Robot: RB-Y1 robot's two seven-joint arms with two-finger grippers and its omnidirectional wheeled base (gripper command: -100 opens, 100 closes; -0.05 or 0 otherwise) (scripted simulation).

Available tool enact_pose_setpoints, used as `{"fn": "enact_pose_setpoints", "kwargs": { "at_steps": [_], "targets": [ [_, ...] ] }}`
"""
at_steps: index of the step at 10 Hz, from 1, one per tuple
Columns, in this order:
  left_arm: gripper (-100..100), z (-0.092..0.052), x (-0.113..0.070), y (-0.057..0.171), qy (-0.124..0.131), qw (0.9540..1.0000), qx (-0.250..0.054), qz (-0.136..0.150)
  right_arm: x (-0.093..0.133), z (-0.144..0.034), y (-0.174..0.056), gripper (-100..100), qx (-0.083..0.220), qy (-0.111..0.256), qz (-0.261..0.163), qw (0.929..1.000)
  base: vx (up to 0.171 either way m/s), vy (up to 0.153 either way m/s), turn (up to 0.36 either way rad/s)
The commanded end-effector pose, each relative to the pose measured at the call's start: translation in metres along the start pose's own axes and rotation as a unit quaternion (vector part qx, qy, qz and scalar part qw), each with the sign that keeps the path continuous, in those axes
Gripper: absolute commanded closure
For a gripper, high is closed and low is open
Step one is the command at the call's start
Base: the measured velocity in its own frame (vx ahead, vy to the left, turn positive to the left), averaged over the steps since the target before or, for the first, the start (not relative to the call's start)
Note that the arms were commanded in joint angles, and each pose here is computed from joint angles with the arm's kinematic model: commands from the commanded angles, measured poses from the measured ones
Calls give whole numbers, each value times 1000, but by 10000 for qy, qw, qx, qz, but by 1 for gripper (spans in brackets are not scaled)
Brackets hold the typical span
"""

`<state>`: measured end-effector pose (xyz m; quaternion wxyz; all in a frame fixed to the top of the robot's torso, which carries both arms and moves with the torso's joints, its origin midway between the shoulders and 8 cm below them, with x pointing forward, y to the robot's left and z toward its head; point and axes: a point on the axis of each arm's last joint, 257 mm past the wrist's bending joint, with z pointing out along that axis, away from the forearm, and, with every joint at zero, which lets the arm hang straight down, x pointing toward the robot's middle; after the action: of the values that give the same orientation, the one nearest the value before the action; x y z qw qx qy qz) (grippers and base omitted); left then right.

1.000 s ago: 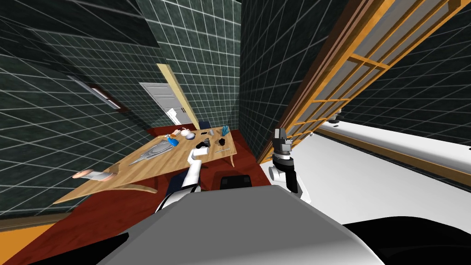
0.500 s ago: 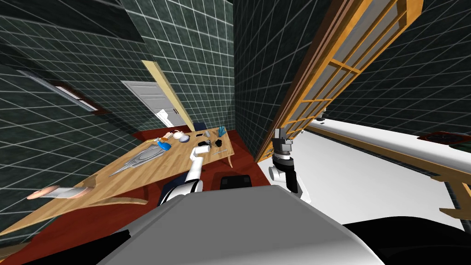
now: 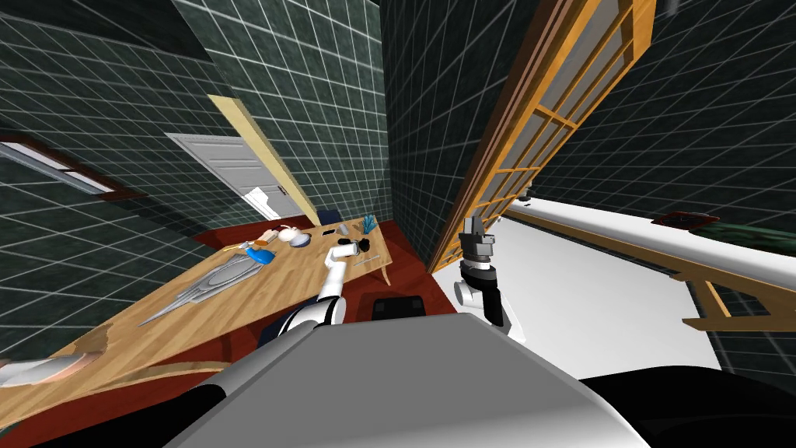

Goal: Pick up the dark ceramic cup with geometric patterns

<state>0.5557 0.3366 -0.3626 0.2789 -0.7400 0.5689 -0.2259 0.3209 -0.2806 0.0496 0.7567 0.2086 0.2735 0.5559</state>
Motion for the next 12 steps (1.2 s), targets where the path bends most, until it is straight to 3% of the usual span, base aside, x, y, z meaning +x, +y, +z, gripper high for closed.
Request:
{"fn": "enact_pose_setpoints", "kwargs": {
  "at_steps": [1,4,5,6,7,8,9,12],
  "targets": [
    [-100,5,-1,17,-4,9995,-320,-28,0,0,0,0,0,0,0,10000,51,3,-143],
    [-100,10,-5,44,-37,9967,-802,-70,0,0,0,0,0,0,0,10000,61,9,-105],
    [-100,13,-10,63,-76,9941,-1076,-92,0,0,0,0,0,0,-1,10000,98,41,-128],
    [-100,14,-13,73,-96,9927,-1198,-103,0,0,0,0,1,0,-1,10000,113,46,-88],
    [-100,15,-12,63,-80,9940,-1089,-100,0,0,0,0,1,0,-1,10000,47,20,-9],
    [0,15,-12,65,-83,9937,-1115,-98,0,0,0,0,0,0,-1,10000,9,4,2],
    [-100,19,-12,72,-78,9938,-1106,-92,0,0,0,0,0,0,0,10000,33,0,5],
    [-100,22,-12,77,-75,9937,-1115,-89,0,0,0,0,0,0,-1,10000,41,7,4]
  ]
}}
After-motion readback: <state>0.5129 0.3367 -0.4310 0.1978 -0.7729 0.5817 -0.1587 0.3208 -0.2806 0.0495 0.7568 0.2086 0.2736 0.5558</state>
